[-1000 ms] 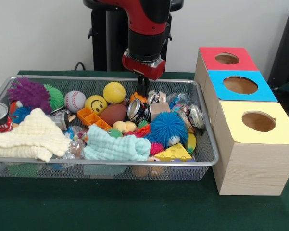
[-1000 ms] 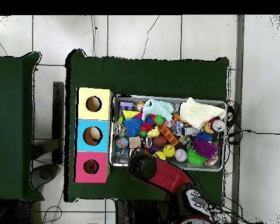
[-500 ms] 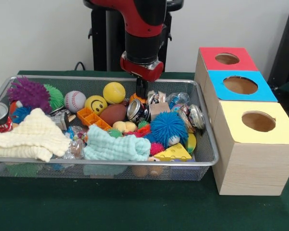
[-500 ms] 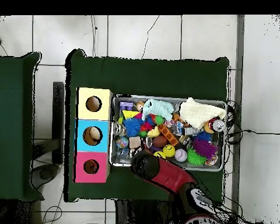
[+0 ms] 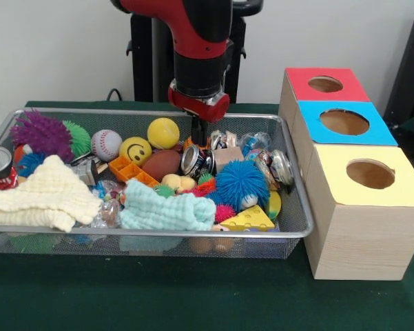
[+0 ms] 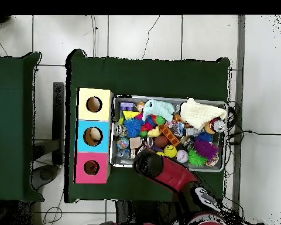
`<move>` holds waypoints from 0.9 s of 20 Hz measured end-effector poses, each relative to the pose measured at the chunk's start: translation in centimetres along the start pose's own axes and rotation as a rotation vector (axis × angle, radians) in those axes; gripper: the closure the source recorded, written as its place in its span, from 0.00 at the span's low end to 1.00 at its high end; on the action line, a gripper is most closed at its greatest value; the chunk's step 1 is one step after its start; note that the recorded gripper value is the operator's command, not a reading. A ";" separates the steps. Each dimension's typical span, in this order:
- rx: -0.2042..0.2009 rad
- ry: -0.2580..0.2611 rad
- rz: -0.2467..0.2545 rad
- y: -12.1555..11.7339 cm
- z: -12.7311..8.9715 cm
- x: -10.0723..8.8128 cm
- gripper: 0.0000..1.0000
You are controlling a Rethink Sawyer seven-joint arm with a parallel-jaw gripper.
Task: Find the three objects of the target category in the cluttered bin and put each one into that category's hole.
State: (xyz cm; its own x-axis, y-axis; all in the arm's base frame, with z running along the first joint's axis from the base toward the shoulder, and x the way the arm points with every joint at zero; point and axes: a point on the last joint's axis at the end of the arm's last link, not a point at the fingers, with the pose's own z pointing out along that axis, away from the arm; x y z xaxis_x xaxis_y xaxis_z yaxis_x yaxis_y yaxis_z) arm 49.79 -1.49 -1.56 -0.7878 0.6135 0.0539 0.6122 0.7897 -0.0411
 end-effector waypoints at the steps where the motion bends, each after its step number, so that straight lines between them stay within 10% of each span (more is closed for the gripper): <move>1: -0.003 -0.009 0.004 -0.2 0.1 -0.8 1.00; 18: -0.002 -0.061 -0.020 -0.8 1.2 -3.9 1.00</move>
State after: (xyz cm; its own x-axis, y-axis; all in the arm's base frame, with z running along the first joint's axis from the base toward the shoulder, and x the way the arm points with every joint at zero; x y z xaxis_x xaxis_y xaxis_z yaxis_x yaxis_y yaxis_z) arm 52.25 -4.51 -2.89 -0.8025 0.5966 -0.0064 0.5963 0.8018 -0.0387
